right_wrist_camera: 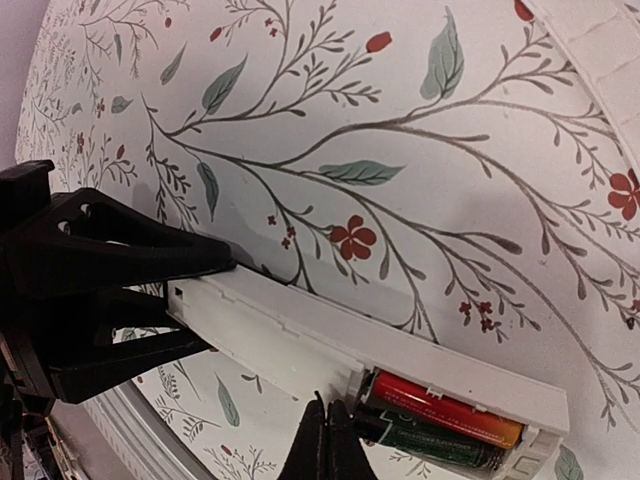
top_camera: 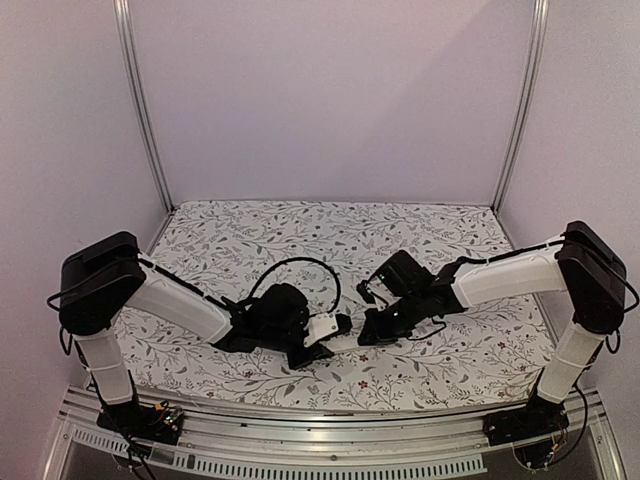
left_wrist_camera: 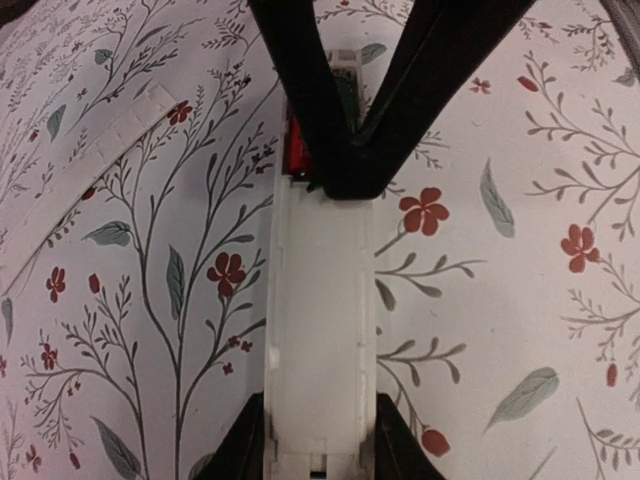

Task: Load the batteries into the remote control
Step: Load the battery into the battery compartment, then press the battery in the battery compartment.

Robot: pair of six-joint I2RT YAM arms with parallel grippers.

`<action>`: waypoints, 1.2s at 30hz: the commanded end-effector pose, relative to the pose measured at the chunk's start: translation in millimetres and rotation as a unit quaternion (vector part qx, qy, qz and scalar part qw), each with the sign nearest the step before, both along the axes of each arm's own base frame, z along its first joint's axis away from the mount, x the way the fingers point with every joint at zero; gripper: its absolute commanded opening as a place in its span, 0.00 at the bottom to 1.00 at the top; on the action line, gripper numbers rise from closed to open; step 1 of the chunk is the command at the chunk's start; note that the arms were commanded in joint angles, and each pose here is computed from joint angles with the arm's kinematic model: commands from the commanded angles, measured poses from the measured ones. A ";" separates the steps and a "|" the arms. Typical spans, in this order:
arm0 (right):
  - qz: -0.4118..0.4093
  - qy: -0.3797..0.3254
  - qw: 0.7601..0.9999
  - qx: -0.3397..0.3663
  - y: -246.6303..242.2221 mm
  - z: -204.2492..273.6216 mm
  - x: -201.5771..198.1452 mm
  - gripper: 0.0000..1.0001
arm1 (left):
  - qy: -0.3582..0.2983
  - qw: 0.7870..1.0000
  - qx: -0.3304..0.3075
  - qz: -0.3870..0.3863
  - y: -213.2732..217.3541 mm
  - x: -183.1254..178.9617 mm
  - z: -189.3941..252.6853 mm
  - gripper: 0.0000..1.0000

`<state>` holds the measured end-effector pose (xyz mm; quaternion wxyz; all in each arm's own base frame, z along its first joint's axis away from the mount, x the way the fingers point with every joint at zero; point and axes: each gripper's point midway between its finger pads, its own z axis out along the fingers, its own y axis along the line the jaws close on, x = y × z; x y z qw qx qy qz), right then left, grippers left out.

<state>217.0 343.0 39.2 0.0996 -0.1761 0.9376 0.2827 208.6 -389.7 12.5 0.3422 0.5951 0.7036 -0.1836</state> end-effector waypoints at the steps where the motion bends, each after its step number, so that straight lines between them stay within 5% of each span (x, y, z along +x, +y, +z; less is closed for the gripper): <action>1: -0.012 0.003 0.999 -0.043 -15.9 -19.4 3.1 0.00 | 0.025 0.998 0.058 -0.008 15.3 -15.4 -33.9 0.00; 17: -0.023 0.012 0.998 -0.061 -39.2 -24.9 11.0 0.00 | 0.025 0.997 0.069 -0.013 18.4 -16.7 -37.4 0.00; 26: 0.017 -0.049 0.999 0.007 -9.6 42.8 34.9 0.00 | 0.023 0.997 0.069 -0.019 14.9 -15.5 -36.3 0.00; 36: 0.005 -0.007 1.000 -0.026 -28.6 0.3 18.6 0.00 | 0.020 0.997 0.073 -0.021 15.1 -15.0 -37.1 0.00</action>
